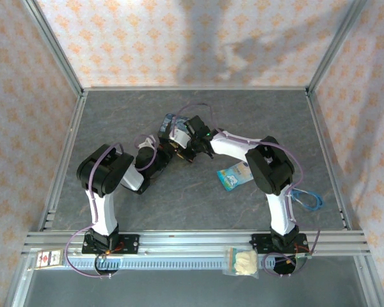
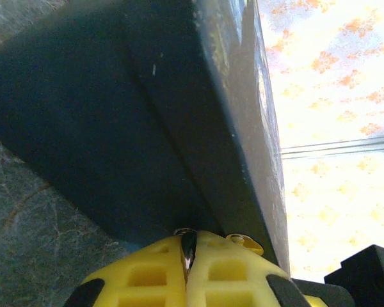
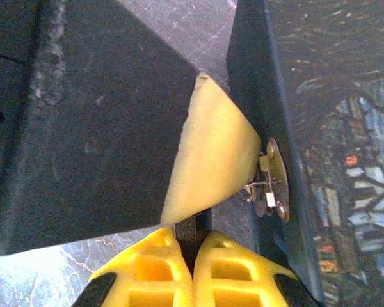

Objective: Unlock a padlock with a key

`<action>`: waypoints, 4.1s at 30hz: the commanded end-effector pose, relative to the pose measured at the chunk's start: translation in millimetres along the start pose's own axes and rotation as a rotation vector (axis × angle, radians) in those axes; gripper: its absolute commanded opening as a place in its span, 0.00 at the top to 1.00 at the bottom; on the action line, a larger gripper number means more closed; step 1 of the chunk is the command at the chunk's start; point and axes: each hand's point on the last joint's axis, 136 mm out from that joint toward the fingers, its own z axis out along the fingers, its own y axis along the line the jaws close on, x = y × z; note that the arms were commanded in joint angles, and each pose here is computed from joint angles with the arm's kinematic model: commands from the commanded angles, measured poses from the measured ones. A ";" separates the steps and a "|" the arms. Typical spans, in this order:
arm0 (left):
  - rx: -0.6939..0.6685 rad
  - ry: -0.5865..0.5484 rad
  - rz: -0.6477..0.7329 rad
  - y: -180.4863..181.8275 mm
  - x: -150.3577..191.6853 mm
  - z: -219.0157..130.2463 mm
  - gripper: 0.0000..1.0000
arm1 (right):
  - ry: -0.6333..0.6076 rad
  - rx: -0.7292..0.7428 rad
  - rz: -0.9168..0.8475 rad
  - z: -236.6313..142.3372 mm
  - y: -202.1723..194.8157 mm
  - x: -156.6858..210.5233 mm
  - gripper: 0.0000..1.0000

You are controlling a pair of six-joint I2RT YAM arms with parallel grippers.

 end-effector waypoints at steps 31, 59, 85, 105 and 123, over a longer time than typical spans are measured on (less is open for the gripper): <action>0.053 -0.070 0.001 -4.7 -8.2 -11.9 1.00 | -0.385 0.368 1.147 -56.5 -110.6 -3.3 0.42; 0.094 -0.140 -0.035 -13.4 -22.0 -55.0 1.00 | -0.474 0.407 1.133 -82.7 -110.1 -5.7 0.32; -0.325 0.290 0.337 43.5 69.2 -114.1 1.00 | -0.606 0.733 1.065 -197.9 -110.5 34.2 0.00; -0.351 -0.057 0.484 -10.6 -24.4 -98.2 0.22 | -0.469 0.974 1.001 -223.1 -141.5 119.7 0.00; -0.747 -0.702 0.807 -14.0 -198.7 -165.4 0.01 | -0.506 1.124 0.888 -248.5 -175.9 225.5 0.00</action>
